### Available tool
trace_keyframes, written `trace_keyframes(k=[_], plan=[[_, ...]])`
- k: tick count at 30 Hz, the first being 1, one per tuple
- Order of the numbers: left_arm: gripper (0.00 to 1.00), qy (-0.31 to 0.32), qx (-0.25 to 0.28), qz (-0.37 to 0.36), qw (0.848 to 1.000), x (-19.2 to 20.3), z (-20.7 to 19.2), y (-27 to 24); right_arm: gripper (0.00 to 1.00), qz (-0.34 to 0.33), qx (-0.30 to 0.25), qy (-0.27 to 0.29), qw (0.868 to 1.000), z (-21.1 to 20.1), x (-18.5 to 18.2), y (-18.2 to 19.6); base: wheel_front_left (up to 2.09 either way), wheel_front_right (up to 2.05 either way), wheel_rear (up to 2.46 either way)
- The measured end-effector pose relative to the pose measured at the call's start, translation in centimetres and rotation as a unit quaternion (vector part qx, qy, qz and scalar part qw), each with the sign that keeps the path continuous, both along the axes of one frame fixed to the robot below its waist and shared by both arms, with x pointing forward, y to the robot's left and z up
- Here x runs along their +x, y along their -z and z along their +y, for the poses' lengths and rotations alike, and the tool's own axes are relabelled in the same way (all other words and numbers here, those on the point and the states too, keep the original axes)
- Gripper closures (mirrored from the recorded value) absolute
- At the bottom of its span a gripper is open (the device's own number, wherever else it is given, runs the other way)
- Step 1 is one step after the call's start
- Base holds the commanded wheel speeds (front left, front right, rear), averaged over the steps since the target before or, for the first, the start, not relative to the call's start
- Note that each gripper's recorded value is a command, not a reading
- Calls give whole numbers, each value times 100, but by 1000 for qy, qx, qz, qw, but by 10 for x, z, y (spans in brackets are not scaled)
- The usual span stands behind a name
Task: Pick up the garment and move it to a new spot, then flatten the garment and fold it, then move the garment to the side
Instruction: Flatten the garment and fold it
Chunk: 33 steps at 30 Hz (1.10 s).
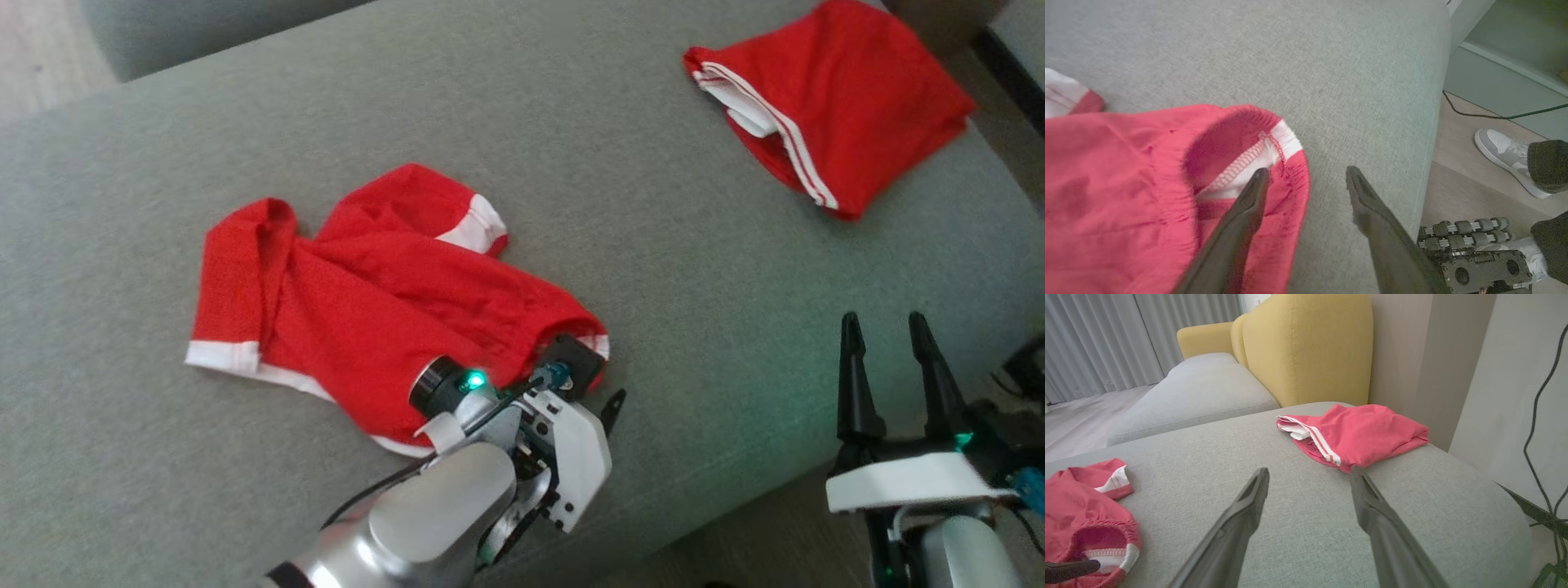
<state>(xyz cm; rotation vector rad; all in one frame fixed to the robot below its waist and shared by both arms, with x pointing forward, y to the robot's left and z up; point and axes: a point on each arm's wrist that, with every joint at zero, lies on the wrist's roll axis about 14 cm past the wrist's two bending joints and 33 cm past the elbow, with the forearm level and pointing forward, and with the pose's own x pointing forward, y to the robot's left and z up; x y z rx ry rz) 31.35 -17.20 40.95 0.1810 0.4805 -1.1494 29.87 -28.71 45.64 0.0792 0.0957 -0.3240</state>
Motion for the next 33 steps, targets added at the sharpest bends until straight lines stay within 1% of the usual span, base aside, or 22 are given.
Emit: trace_keyframes(k=[5, 8, 9, 10, 11, 13, 15, 17, 20, 22, 24, 25, 27, 28, 31, 33], plan=[[0, 6, 31, -16, 999, 5, -4, 12, 0, 4, 0, 14, 1000, -7, -6, 0, 0, 0, 0], [0, 3, 48, -39, 998, 15, -3, 15, 0, 6, 0, 16, 1000, -7, -8, 2, 0, 0, 0], [29, 1, 53, -46, 998, 20, -2, 15, 0, 6, 1, 16, 1000, -7, -9, 2, 0, 0, 0], [69, 1, 58, -52, 997, 23, -1, 16, 0, 6, 1, 16, 1000, -7, -9, 2, 0, 0, 0], [100, 1, 70, -61, 996, 28, 1, 18, 0, 4, 1, 16, 1000, -6, -10, 1, 0, 0, 0], [100, 4, 68, -64, 996, 28, 1, 18, 0, 3, 2, 17, 1000, -7, -11, 1, 0, 0, 0], [100, -5, 53, -56, 997, 29, 1, 15, 0, 0, 2, 19, 1000, -8, -12, -1, 0, 0, 0], [100, -26, 25, -43, 998, 34, -1, 4, 0, -3, 2, 21, 1000, -10, -12, -2, 0, 0, 0], [100, -60, -45, -25, 997, 49, -11, -31, 0, -8, 8, 24, 1000, -12, -13, -3, 0, 0, 0], [100, -82, -92, -37, 992, 71, -17, -67, 0, -12, 9, 23, 1000, -11, -12, -5, 0, 0, 0], [100, -90, -121, -85, 985, 101, -17, -109, 0, -17, 10, 18, 1000, -9, -9, -6, 0, 0, 0], [100, -98, -143, -97, 980, 117, -16, -134, 0, -20, 10, 15, 1000, -7, -9, -8, 0, 0, 0], [100, -106, -167, -129, 972, 145, -6, -176, 0, -24, 11, 12, 1000, -5, -8, -10, 0, 0, 0], [100, -116, -181, -132, 968, 158, 1, -193, 0, -26, 12, 10, 1000, -4, -9, -11, 0, 0, 0], [100, -133, -182, -170, 959, 191, 27, -224, 0, -30, 13, 6, 999, 0, -10, -12, 0, 0, 0], [100, -140, -188, -172, 957, 198, 33, -232, 0, -31, 14, 6, 999, 0, -11, -13, 0, 0, 0]])
